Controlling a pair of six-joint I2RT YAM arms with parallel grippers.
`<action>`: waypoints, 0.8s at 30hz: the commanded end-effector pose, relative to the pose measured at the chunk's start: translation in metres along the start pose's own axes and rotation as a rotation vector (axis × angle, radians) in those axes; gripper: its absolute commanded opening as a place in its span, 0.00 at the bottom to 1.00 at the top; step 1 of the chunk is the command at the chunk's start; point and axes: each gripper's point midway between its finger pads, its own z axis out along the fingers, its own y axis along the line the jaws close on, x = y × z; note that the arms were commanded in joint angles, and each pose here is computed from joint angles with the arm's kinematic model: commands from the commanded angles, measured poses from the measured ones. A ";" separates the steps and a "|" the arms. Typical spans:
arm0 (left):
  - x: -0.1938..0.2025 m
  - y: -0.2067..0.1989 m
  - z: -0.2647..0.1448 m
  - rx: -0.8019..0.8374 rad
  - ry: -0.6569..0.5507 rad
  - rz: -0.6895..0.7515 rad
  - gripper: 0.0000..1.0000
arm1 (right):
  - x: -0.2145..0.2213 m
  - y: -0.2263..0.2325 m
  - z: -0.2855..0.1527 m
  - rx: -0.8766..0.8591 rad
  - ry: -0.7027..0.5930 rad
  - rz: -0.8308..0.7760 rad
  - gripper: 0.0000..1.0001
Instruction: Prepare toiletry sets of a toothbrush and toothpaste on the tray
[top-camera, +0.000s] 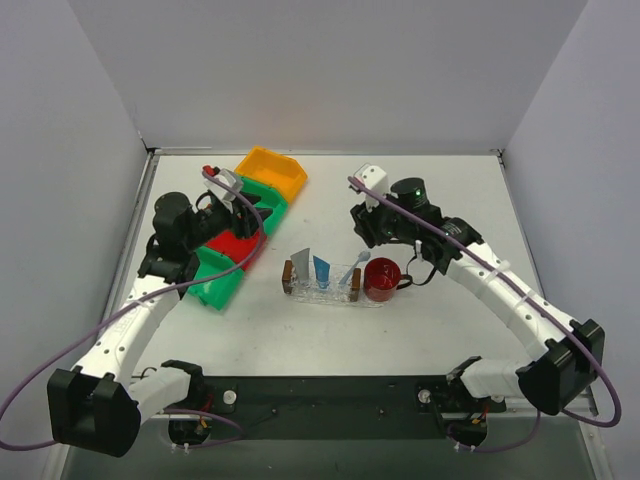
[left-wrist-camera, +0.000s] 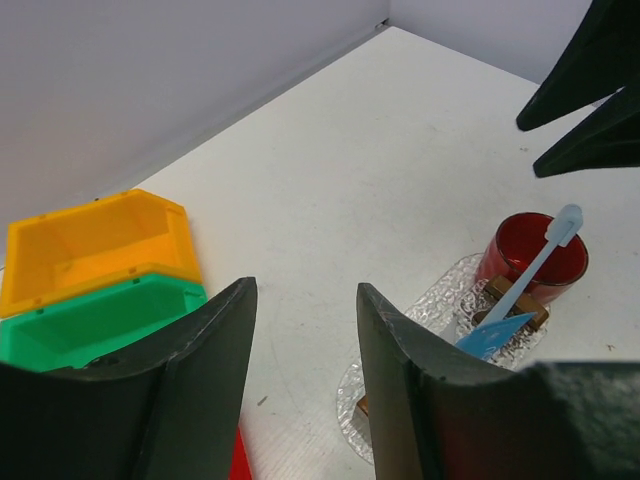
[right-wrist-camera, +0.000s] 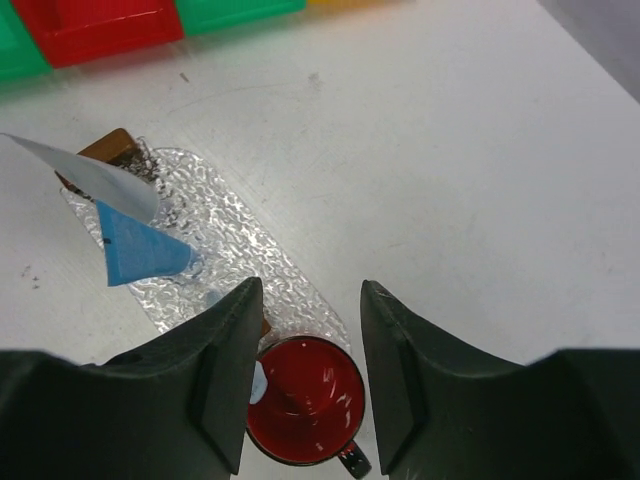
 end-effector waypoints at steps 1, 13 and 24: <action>-0.019 0.022 -0.010 -0.127 -0.047 0.028 0.55 | -0.026 -0.037 -0.033 0.113 -0.093 0.074 0.40; -0.006 0.049 -0.032 -0.242 -0.014 0.021 0.64 | -0.004 -0.107 -0.093 0.348 -0.169 0.265 0.51; 0.008 0.108 -0.083 -0.512 -0.079 -0.091 0.77 | 0.024 -0.167 -0.144 0.622 -0.204 0.495 0.61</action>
